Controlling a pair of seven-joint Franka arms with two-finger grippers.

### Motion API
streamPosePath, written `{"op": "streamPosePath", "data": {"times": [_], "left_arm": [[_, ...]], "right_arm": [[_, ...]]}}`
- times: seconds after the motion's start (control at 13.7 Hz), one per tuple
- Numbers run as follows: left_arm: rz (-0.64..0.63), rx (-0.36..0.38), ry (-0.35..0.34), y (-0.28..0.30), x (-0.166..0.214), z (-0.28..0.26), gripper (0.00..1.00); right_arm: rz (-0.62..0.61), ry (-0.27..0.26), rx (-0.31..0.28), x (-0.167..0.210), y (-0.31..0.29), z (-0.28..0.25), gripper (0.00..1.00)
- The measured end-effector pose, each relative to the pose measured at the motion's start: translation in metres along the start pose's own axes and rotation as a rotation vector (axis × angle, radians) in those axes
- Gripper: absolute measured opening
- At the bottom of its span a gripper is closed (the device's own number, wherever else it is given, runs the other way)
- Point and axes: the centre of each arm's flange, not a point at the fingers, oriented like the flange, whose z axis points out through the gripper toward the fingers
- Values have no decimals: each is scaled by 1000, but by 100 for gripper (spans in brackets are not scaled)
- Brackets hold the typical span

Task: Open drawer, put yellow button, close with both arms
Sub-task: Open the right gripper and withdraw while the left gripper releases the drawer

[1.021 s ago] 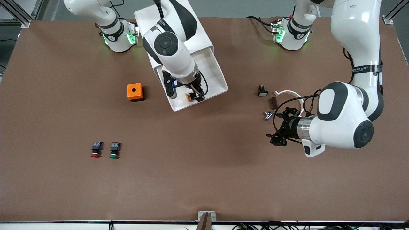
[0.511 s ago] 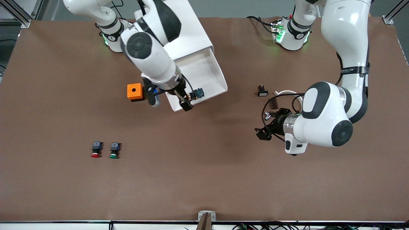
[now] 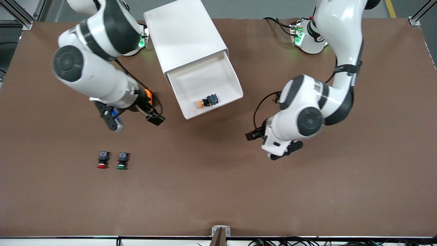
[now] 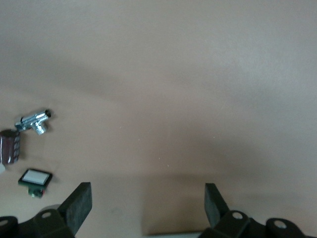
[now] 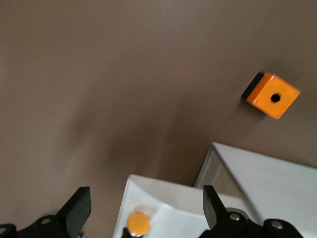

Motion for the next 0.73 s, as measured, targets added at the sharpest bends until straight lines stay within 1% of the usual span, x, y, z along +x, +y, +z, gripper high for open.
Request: {"op": "streamPosePath", "data": {"times": [0.07, 0.22, 0.36, 0.44, 0.58, 0.66, 0.73], "left_arm": [[22, 7, 24, 10, -6, 11, 100], [51, -12, 54, 26, -12, 27, 100], [65, 8, 41, 36, -28, 43, 100], [67, 17, 35, 38, -35, 49, 100], [31, 27, 31, 44, -46, 58, 100], [-7, 30, 30, 46, -50, 61, 100], [-35, 33, 28, 47, -53, 64, 100]], "right_arm": [[-21, -4, -2, 20, 10, -8, 100], [-96, -7, 9, 61, 32, -25, 100], [-209, -5, 20, 97, 55, -40, 100], [-276, 4, 13, 109, 65, -46, 100], [-413, 66, -42, 125, 81, -56, 100], [-471, 88, -65, 127, 88, -63, 100], [-527, 97, -79, 129, 97, -73, 100]]}}
